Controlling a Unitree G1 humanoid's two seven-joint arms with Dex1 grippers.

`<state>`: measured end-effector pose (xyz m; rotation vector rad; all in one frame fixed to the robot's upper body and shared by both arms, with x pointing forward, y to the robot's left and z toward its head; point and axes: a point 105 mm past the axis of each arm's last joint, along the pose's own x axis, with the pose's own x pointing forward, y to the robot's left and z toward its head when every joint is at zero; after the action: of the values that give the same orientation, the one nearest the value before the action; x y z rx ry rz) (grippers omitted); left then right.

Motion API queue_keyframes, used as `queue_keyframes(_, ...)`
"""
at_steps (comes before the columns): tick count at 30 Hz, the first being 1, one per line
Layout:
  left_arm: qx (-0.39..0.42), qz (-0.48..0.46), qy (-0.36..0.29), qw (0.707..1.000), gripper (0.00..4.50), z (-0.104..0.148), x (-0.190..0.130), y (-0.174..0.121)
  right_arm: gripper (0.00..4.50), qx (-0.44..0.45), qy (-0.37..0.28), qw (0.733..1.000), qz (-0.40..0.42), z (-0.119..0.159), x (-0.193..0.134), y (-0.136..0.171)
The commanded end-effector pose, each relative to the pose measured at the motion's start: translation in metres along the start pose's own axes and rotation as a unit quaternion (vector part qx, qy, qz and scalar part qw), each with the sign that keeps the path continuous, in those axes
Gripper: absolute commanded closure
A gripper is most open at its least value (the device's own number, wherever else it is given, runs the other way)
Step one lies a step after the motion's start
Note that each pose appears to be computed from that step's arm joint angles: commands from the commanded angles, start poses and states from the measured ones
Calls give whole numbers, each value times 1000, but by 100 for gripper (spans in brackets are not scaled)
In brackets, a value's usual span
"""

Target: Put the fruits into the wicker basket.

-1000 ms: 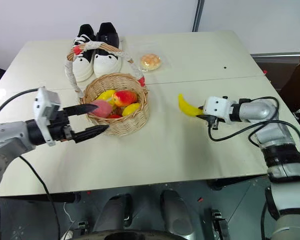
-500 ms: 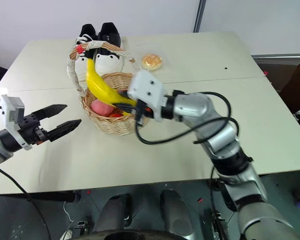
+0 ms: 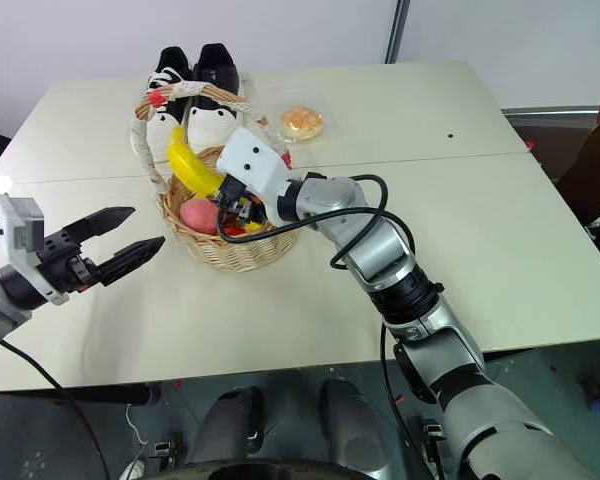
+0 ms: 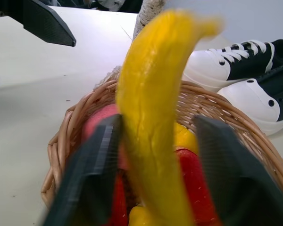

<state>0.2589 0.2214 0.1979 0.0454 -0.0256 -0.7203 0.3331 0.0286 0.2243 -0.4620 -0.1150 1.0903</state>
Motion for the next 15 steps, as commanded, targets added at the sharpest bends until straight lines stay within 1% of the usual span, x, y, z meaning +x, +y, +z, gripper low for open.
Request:
queue_keyframes(1,20,-11,-26,999,0,14,4,-6,99,-41,-56,998,12,28,-19,3)
queue_keyframes(4,21,-20,-30,999,0,15,9,-8,99,-43,-87,994,41,36,-43,11)
queue_keyframes(6,20,-23,-39,999,0,19,11,-9,99,-25,-107,992,57,37,-63,15)
queue_keyframes(8,19,-25,-51,998,0,22,11,-9,99,13,-109,993,46,29,-79,12)
queue_keyframes(11,12,-23,-66,997,0,24,9,-8,99,55,-67,993,-75,-2,-87,-28)
queue_keyframes(13,8,-26,-70,997,0,25,9,-9,99,61,-58,990,-111,-11,-88,-41)
queue_keyframes(15,3,-29,-78,997,0,25,11,-10,99,91,-64,983,-144,-17,-83,-55)
